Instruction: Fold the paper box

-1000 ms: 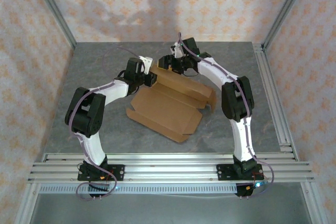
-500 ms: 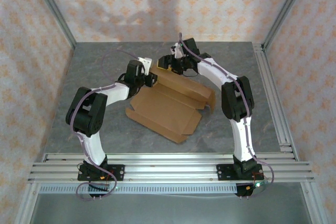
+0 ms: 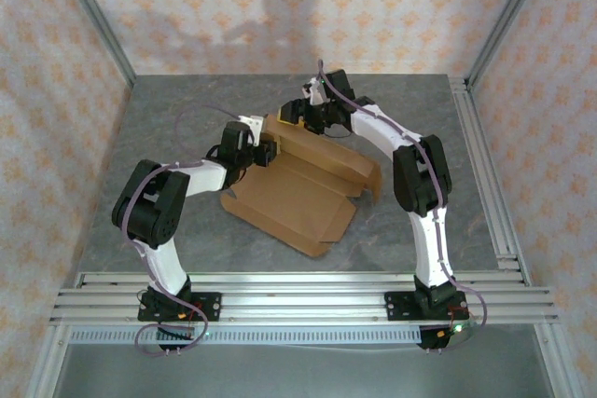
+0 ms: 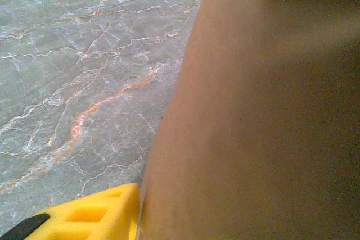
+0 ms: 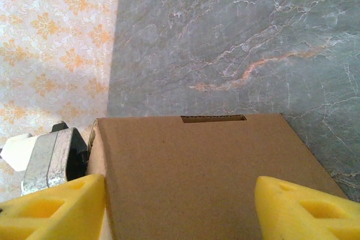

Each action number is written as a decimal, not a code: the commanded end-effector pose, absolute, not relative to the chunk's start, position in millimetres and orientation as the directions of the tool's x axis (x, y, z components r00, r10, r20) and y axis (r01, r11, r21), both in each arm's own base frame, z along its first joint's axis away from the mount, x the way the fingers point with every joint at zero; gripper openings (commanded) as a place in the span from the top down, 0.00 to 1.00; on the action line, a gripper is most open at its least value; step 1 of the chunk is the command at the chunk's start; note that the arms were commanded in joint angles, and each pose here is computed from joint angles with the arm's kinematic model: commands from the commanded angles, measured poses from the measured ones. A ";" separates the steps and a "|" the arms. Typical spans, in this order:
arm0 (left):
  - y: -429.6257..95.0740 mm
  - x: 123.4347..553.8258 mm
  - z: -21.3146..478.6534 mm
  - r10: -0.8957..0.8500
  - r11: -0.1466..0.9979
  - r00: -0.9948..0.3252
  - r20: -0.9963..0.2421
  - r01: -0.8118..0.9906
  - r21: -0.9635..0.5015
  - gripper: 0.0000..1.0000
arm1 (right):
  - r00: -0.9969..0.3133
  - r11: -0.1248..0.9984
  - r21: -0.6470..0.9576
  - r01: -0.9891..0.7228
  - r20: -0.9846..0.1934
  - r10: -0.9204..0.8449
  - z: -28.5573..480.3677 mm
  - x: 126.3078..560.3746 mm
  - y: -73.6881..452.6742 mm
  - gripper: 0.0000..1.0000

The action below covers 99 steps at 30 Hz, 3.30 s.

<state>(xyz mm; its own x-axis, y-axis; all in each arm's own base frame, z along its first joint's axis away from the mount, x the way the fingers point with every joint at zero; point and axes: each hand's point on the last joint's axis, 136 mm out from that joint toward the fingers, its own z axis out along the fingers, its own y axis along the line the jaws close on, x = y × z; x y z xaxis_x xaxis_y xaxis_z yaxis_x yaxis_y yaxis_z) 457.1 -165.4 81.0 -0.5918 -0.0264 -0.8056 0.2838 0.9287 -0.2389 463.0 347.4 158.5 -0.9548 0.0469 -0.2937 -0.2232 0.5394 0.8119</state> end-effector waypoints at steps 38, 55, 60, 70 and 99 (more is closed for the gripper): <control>-182.2 433.2 117.0 0.065 0.876 -0.534 -0.843 0.436 -0.208 1.00 | -0.939 0.642 0.757 -0.124 -0.299 0.171 143.3 485.3 294.6 0.32; -156.2 460.6 133.8 -0.151 0.941 -0.560 -0.814 0.172 -0.293 1.00 | -0.938 0.580 0.739 -0.344 -0.288 -0.190 139.3 413.6 350.8 0.33; -155.1 466.3 135.9 -0.174 0.942 -0.558 -0.811 0.147 -0.303 1.00 | -0.933 0.572 0.737 -0.359 -0.298 -0.202 141.6 410.3 358.9 0.33; -146.5 462.7 133.3 -0.139 0.957 -0.530 -0.836 0.144 -0.250 1.00 | -0.924 0.587 0.729 -0.352 -0.370 -0.096 157.7 443.5 341.3 0.32; -150.8 460.6 110.8 -0.088 0.960 -0.585 -0.806 0.167 -0.226 1.00 | -0.917 0.632 0.678 -0.377 -0.370 -0.150 135.7 462.7 343.8 0.31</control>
